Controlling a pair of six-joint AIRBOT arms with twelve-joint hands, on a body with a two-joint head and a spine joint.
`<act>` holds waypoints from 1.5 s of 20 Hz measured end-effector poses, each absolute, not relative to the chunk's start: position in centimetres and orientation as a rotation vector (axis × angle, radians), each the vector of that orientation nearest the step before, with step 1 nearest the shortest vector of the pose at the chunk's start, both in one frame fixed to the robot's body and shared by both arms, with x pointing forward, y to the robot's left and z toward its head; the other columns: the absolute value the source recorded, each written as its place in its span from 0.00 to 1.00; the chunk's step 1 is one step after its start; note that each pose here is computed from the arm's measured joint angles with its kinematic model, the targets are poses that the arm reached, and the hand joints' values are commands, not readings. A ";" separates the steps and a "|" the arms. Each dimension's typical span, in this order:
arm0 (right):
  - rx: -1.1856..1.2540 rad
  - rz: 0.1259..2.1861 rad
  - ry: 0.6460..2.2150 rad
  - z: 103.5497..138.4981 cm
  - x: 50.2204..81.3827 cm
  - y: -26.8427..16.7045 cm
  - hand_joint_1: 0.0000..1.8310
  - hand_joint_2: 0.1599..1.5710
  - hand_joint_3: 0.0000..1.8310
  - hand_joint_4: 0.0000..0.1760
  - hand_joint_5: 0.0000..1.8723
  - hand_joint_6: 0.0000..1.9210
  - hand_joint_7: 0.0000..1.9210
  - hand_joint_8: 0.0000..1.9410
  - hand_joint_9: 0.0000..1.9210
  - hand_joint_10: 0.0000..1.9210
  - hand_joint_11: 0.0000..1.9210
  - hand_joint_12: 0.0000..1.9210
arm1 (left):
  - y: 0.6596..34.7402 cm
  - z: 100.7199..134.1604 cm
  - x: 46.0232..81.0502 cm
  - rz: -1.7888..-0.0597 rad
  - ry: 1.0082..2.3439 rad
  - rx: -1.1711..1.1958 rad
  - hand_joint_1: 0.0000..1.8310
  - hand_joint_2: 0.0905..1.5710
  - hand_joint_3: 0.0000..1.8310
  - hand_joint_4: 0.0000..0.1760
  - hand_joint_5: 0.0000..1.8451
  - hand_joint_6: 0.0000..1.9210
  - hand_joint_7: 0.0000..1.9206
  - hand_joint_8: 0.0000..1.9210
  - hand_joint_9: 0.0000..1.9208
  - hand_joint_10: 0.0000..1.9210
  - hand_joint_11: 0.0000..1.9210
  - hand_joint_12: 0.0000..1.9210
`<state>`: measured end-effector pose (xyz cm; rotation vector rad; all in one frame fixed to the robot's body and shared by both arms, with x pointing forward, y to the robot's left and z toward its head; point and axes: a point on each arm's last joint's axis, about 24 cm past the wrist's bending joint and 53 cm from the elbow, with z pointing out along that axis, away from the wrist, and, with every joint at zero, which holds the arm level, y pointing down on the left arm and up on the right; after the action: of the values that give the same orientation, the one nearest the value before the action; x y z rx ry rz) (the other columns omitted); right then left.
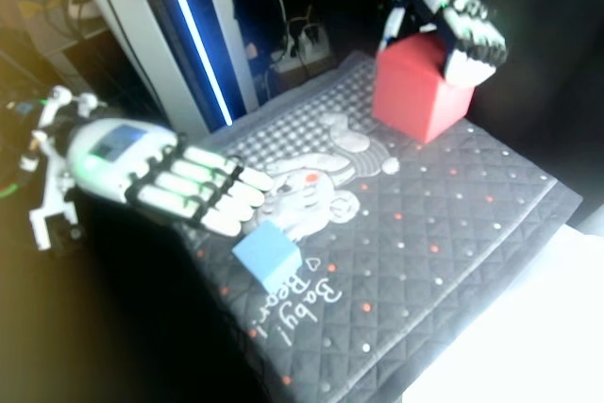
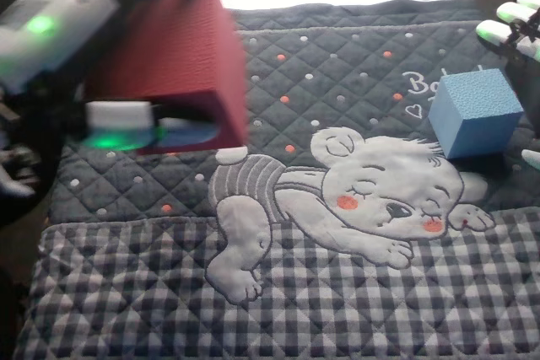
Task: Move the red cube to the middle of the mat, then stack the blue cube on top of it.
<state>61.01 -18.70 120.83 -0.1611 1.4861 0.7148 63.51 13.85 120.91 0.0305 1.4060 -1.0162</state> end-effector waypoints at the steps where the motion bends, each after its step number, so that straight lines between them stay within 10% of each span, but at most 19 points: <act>1: -0.164 0.715 1.485 120.8 61.0 -18.7 0.38 0.79 0.00 0.02 0.00 0.00 0.00 0.00 0.00 0.00 0.00 0.00 | 12.7 120.3 64.0 -1.055 1.422 0.017 0.62 0.68 0.01 0.65 0.07 0.85 0.02 0.84 0.00 0.93 0.00 1.00; 4: -0.163 0.714 1.486 120.8 61.0 -18.7 0.36 0.79 0.00 0.20 0.00 0.00 0.00 0.00 0.00 0.00 0.00 0.00 | 10.0 119.0 64.7 -1.101 1.478 0.029 0.60 0.64 0.00 0.23 0.14 0.65 0.10 0.69 0.00 0.86 0.00 1.00; 6: -0.162 0.714 1.486 120.8 61.0 -18.7 0.38 0.79 0.00 0.21 0.00 0.00 0.00 0.00 0.00 0.00 0.00 0.00 | 8.1 118.1 65.2 -1.126 1.509 0.035 0.59 0.63 0.00 0.18 0.13 0.75 0.10 0.75 0.04 0.90 0.00 1.00; 10: -0.161 0.714 1.486 120.8 61.0 -18.7 0.33 0.82 0.01 0.15 0.00 0.00 0.00 0.00 0.00 0.00 0.00 0.00 | 5.2 113.4 65.8 -1.155 1.668 0.035 0.44 0.66 0.00 0.00 0.14 0.41 0.10 0.39 0.00 0.64 0.00 0.84; 11: -0.161 0.714 1.486 120.8 61.0 -18.7 0.31 0.83 0.01 0.10 0.00 0.00 0.00 0.00 0.00 0.00 0.00 0.00 | 4.8 112.9 65.8 -1.151 1.691 0.044 0.33 0.67 0.00 0.13 0.08 0.23 0.03 0.16 0.00 0.19 0.00 0.40; 12: -0.160 0.713 1.487 120.8 61.0 -18.7 0.31 0.83 0.01 0.10 0.00 0.00 0.00 0.00 0.00 0.00 0.00 0.00 | 4.4 112.6 65.7 -1.151 1.702 0.056 0.33 0.67 0.00 0.13 0.08 0.23 0.03 0.16 0.00 0.19 0.00 0.40; 13: -0.161 0.714 1.486 120.8 61.0 -18.7 0.32 0.83 0.01 0.03 0.00 0.00 0.00 0.00 0.00 0.00 0.00 0.00 | 4.1 112.7 65.7 -1.148 1.705 0.075 0.23 0.61 0.00 0.50 0.01 0.04 0.00 0.01 0.00 0.01 0.00 0.02; 16: -0.158 0.717 1.487 120.8 61.0 -18.7 0.32 0.84 0.01 0.06 0.00 0.00 0.00 0.00 0.00 0.00 0.00 0.00 | 3.8 113.0 65.7 -1.154 1.701 0.083 0.24 0.52 0.00 0.98 0.00 0.00 0.00 0.00 0.00 0.00 0.00 0.00; 18: -0.145 0.730 1.490 120.8 61.1 -18.8 0.38 0.78 0.00 0.18 0.00 0.00 0.00 0.00 0.00 0.00 0.00 0.16 | 3.8 113.0 65.3 -1.160 1.703 0.079 0.25 0.52 0.00 1.00 0.00 0.00 0.00 0.00 0.00 0.00 0.00 0.00; 20: -0.108 0.782 1.498 120.9 61.3 -19.1 0.49 0.73 0.00 0.00 0.00 0.00 0.00 0.00 0.00 0.00 0.00 0.01 | 4.4 113.7 64.3 -1.180 1.668 0.086 0.32 0.52 0.00 0.90 0.00 0.00 0.00 0.00 0.00 0.00 0.00 0.00; 23: -0.036 0.825 1.502 121.1 62.3 -20.5 0.52 0.70 0.00 0.00 0.00 0.00 0.00 0.00 0.04 0.02 0.02 0.01 | 8.4 115.5 63.8 -1.181 1.576 0.002 0.34 0.55 0.00 0.88 0.00 0.00 0.00 0.00 0.00 0.00 0.00 0.00; 24: -0.032 0.824 1.502 121.1 62.3 -20.6 0.51 0.69 0.01 0.00 0.00 0.00 0.00 0.01 0.05 0.02 0.00 0.20 | 9.8 115.9 63.8 -1.170 1.555 -0.028 0.33 0.56 0.00 0.80 0.00 0.00 0.00 0.00 0.00 0.00 0.00 0.00; 27: 0.055 0.927 1.520 120.5 64.3 -20.1 0.57 0.69 0.00 0.00 0.00 0.00 0.02 0.00 0.04 0.02 0.00 0.32 | 14.5 117.7 63.3 -1.110 1.466 -0.110 0.41 0.58 0.00 0.60 0.00 0.00 0.00 0.00 0.00 0.00 0.00 0.00; 30: 0.128 0.960 1.563 119.2 66.5 -19.9 0.56 0.70 0.00 0.00 0.00 0.00 0.04 0.01 0.06 0.03 0.00 0.25 | 15.8 117.9 62.5 -1.098 1.441 -0.130 0.42 0.56 0.00 0.47 0.00 0.00 0.00 0.00 0.00 0.00 0.00 0.00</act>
<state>66.51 -19.88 119.21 0.1279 1.5631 0.9601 62.53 15.76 117.88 -0.1298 1.4407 -1.0977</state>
